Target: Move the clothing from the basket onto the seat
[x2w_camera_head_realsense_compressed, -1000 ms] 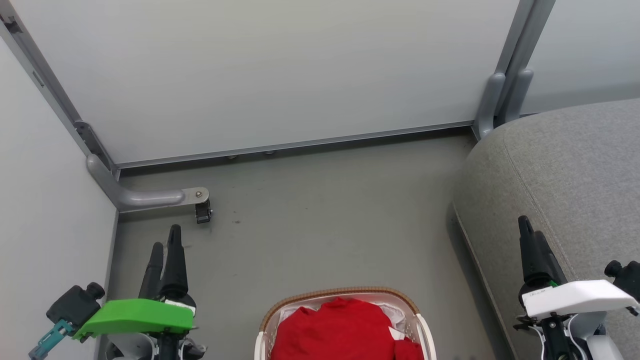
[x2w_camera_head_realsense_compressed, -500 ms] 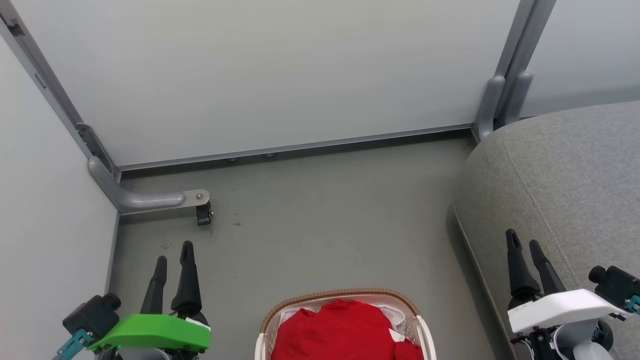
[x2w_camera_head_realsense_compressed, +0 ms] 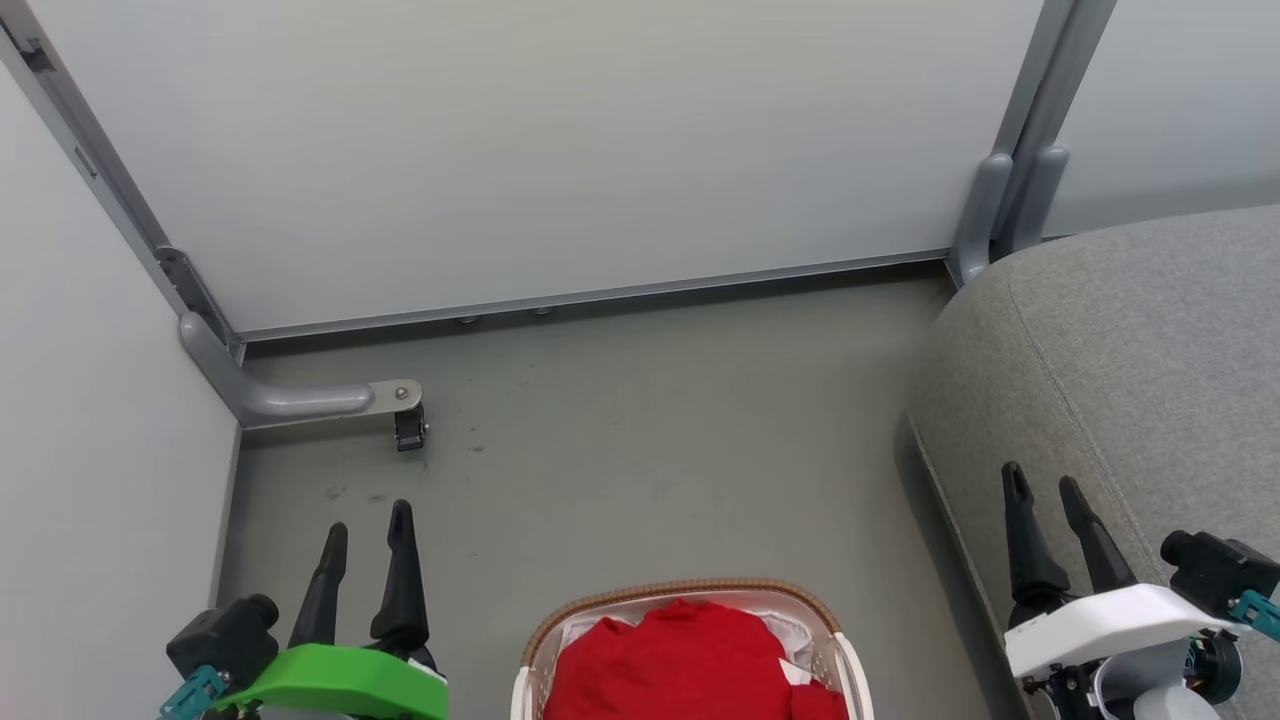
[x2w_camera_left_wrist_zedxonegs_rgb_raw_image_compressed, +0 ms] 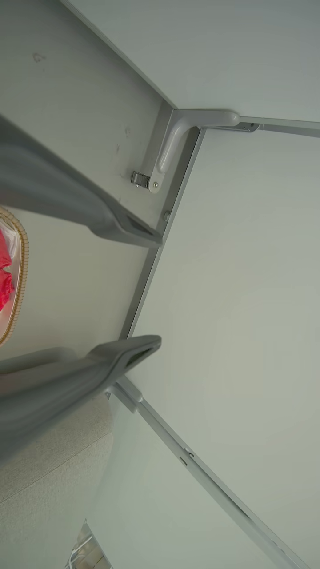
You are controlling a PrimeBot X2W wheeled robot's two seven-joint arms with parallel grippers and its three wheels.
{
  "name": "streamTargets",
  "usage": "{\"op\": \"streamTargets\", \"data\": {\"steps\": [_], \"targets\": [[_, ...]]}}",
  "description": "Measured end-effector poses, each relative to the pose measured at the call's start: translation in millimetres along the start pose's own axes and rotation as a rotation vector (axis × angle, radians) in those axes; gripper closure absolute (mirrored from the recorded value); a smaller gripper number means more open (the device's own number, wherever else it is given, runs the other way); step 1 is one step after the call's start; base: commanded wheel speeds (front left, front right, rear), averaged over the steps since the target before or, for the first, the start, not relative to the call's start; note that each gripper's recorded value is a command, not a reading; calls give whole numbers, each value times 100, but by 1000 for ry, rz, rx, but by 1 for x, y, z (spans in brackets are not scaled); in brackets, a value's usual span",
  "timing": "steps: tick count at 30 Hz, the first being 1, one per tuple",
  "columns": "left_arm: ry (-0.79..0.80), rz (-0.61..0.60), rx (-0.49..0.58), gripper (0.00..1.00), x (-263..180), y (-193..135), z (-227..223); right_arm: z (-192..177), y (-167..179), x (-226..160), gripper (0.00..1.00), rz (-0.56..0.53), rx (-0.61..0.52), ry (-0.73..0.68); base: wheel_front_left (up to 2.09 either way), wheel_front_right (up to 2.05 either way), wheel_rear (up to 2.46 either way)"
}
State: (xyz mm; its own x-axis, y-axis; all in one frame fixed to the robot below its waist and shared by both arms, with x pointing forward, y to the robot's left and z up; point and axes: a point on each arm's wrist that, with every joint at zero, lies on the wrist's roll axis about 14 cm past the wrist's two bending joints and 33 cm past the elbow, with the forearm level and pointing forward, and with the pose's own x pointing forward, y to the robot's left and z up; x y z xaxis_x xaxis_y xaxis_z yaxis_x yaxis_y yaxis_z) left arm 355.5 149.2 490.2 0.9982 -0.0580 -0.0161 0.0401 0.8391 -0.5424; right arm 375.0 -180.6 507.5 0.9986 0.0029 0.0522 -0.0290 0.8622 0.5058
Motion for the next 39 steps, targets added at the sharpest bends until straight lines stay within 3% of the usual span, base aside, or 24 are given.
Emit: {"op": "streamTargets", "data": {"steps": [39], "targets": [[27, 8, 230, 0, -15, 11, -19, -11, 12, -4, 0, 78, -301, 7, 0, 0, 0]]}}
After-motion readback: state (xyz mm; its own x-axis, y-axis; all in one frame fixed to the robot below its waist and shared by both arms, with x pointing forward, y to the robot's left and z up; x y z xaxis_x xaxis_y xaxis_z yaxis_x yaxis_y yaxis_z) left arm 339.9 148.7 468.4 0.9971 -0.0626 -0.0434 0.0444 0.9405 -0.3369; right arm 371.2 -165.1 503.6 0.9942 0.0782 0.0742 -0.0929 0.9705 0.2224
